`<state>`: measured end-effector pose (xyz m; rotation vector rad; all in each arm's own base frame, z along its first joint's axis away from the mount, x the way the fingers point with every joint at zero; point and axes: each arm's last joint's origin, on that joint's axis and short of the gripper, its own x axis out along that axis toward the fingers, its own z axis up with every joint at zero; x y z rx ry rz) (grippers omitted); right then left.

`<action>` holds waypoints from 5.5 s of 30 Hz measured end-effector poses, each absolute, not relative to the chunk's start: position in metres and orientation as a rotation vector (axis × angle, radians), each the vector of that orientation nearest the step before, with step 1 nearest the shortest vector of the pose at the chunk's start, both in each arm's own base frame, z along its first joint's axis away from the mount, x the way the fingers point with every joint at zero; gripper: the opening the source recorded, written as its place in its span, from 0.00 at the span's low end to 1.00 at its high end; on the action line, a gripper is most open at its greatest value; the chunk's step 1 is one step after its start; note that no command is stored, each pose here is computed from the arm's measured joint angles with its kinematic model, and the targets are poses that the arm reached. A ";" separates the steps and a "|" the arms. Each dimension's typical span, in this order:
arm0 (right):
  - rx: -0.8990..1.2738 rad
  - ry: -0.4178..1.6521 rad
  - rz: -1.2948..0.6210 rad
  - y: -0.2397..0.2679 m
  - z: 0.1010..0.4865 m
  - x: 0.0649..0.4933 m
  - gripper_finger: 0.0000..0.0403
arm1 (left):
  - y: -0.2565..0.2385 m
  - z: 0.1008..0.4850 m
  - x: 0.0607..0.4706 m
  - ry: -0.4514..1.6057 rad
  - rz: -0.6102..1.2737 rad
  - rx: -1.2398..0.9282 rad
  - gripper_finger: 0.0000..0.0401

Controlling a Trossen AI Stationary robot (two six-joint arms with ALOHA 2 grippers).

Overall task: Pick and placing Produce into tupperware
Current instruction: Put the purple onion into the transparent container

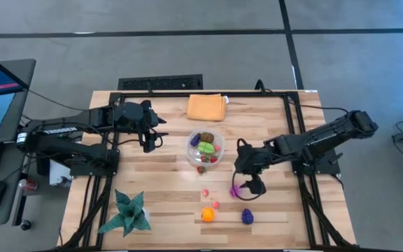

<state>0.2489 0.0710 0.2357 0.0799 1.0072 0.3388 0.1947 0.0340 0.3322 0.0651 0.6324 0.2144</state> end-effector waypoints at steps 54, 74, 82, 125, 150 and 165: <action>-0.056 1.263 0.470 0.096 0.182 0.297 0.85 | 0.034 0.330 0.193 0.662 0.214 0.057 0.52; 0.073 1.368 0.473 0.101 0.152 0.306 0.85 | 0.034 0.330 0.193 0.665 0.214 0.057 0.52; 0.067 1.371 0.472 0.102 0.151 0.306 0.84 | 0.034 0.330 0.193 0.665 0.215 0.054 0.52; 0.062 1.405 0.383 0.099 0.148 0.303 0.82 | 0.034 0.329 0.192 0.674 0.218 0.043 0.52; 0.075 1.428 0.339 0.098 0.148 0.301 0.75 | 0.034 0.329 0.192 0.674 0.218 0.043 0.52; 0.076 1.432 0.337 0.098 0.148 0.301 0.73 | 0.034 0.329 0.192 0.675 0.220 0.044 0.52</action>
